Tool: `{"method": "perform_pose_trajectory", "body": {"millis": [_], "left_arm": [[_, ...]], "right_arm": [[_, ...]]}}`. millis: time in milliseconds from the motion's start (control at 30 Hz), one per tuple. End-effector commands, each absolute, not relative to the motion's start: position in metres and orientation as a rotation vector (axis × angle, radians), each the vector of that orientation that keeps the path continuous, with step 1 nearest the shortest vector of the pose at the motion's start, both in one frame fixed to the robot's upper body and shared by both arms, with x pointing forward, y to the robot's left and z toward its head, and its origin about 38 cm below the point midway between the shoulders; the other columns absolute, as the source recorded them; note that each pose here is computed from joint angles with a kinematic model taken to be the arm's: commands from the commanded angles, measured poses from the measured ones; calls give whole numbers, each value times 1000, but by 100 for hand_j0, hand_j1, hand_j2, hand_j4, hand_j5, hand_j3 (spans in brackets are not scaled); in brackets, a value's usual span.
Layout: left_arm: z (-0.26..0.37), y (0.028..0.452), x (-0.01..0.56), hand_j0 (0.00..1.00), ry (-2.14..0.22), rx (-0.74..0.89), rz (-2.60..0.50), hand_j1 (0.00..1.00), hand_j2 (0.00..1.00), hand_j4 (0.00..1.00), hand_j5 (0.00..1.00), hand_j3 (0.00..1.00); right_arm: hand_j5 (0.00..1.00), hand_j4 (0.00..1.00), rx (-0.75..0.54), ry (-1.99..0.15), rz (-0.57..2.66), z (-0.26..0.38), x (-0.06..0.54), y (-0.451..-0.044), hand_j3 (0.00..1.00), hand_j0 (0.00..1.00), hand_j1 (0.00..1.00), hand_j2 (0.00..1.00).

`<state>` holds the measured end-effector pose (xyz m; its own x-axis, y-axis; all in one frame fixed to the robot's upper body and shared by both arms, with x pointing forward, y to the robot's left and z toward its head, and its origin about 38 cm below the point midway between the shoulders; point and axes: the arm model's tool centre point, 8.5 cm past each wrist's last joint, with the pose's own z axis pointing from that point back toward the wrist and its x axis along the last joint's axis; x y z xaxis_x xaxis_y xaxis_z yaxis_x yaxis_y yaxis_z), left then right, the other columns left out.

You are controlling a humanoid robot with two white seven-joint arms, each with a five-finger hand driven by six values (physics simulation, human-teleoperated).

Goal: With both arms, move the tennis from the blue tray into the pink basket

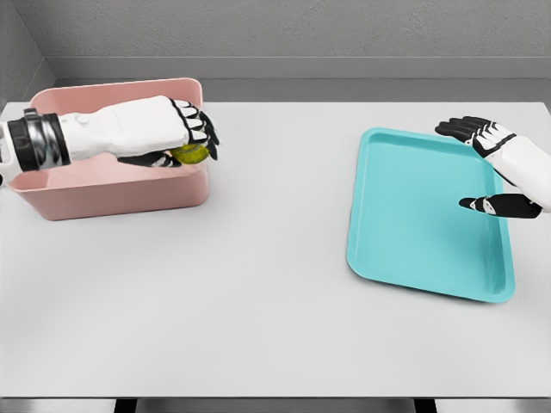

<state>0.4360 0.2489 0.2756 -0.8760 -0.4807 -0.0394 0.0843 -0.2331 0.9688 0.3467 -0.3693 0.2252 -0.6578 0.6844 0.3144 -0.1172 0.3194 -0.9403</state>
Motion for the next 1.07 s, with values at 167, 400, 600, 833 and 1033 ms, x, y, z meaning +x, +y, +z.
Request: {"method": "perform_pose_trajectory", "body": {"millis": [167,400,600,833,1033], "left_arm": [[271,304,464,63,-1581,530,-1981,63,63,63,63,63],[258,361,486,80,-1477,577,-1808,80,80,80,80,80],[260,362,486,100,-1509,580,-1779,100,100,100,100,100],[261,374,483,100,-1481,599,-1778,100,100,100,100,100],[269,393,482,100,-1464,636,-1743,100,100,100,100,100]], "right_arm": [[100,100,-499,-1870,1406,226,346,-370,100,100,100,100],[100,100,-500,-1868,1407,225,347,-370,100,100,100,100],[100,100,-500,-1866,1406,225,347,-371,100,100,100,100],[100,100,-497,-1864,1403,224,346,-371,100,100,100,100],[100,100,-497,-1864,1403,224,346,-371,100,100,100,100]]}}
